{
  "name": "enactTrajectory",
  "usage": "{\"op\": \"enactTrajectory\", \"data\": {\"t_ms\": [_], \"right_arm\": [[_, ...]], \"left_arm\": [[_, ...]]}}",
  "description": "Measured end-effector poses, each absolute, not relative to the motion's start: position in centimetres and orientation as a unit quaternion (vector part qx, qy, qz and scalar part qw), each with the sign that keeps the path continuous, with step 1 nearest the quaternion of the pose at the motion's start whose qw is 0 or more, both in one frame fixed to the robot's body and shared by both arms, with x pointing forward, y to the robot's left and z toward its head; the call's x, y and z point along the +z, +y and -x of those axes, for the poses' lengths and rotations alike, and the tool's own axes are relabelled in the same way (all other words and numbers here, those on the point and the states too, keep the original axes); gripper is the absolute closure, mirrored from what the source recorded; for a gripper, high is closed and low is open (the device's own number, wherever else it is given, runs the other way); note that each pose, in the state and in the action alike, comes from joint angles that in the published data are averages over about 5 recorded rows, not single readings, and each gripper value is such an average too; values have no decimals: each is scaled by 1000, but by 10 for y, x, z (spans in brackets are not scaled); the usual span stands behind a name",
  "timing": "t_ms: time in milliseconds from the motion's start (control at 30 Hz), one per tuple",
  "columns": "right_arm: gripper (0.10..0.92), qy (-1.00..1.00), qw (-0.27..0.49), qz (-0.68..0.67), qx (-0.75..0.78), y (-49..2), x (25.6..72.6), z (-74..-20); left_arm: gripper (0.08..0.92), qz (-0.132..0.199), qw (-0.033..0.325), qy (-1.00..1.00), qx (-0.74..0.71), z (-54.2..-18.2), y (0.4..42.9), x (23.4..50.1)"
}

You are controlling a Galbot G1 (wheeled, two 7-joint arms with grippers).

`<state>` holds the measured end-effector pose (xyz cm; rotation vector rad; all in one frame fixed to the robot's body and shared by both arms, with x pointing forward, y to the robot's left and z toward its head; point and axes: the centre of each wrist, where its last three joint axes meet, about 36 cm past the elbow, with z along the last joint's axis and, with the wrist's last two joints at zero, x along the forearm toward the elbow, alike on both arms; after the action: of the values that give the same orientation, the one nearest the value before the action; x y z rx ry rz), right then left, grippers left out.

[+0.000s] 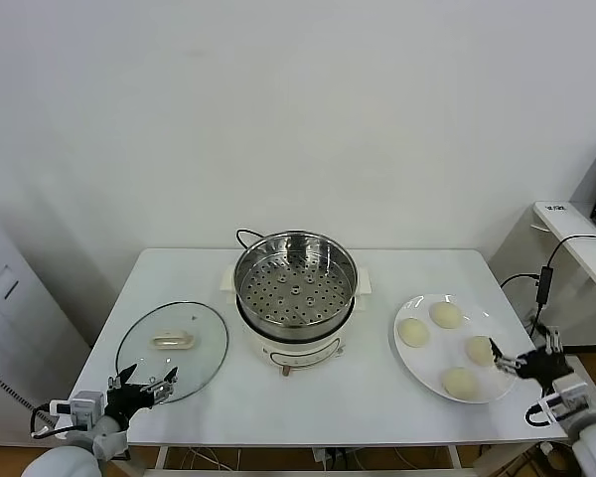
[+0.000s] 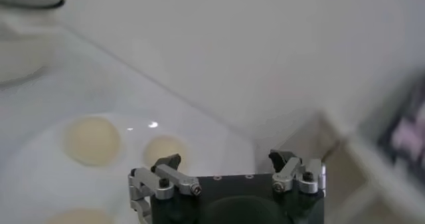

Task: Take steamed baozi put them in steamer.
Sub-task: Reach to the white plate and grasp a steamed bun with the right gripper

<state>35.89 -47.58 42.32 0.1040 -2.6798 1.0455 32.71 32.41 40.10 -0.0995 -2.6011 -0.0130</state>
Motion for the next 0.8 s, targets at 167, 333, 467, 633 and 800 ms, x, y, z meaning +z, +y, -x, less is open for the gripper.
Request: {"op": "enactTrajectory", "data": {"t_ms": [167,333,467,633,800], "right_arm": [[200,-879,117,-75,456,-487,438,-393],[200,-829,126,-131,529,-495,459,-435],[200,-792,149,-178,564,-502,475,-469],[200,-752,188,-244,583,-508,491,-510],[200,-712,228,-309,588,-509,503,-550]], "left_arm": [[177,39,267,-963,-9,-328,322,404],[177,44,274,-961,-11,-328,320,405],[177,43,279,-959,-13,-329,320,406],[177,41,286,-957,-19,-329,320,406],[177,34,288,-957,-21,-332,321,404]]}}
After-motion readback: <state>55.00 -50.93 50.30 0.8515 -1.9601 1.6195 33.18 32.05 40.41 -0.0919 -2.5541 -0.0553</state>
